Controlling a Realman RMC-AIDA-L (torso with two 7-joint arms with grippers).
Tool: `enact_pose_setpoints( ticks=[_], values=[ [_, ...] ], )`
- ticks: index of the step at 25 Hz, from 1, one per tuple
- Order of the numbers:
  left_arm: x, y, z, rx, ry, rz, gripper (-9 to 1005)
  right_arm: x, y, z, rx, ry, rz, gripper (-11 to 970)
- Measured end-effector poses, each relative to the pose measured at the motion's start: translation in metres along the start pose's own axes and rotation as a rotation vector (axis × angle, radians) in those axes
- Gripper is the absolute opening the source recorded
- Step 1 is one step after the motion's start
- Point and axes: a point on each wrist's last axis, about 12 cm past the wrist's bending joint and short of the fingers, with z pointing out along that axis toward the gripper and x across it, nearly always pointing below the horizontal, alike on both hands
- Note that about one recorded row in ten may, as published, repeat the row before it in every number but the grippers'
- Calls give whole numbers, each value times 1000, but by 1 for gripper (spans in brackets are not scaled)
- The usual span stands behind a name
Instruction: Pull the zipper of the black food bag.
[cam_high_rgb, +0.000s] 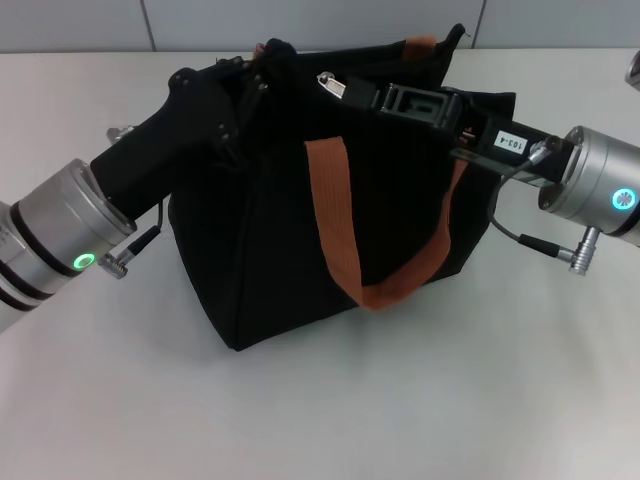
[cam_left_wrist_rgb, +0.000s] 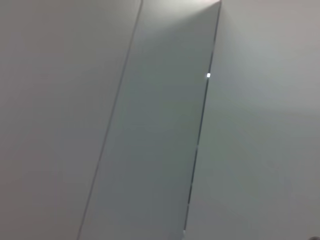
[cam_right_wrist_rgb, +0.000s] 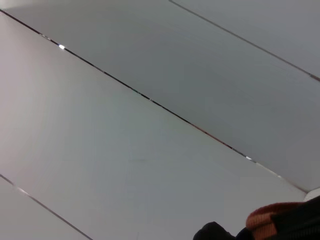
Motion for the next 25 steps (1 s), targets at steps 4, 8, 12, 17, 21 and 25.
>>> enact_pose_setpoints(
  ticks=[4,8,12,17,21,25],
  values=[
    [0,0,-5,-20,-11,-1,26,0,0,-1,1,-3,0,0],
    [0,-1,-6,-16,-14,-4,26,-3,2,4,-8,20,-17,-1],
    [0,-2,-6,-12,-15,-6,26,-4,2,6,-7,21,-25,-1],
    [1,-2,-7,-11,-15,-9,24,-4,4,1,-21,-1,-115,15],
    [1,-3,-7,-9,-11,-12,25,-4,11,-14,-57,-67,-326,36],
    [1,-3,-6,-4,-13,-12,26,-4,9,-17,-35,-79,-339,148]
  ],
)
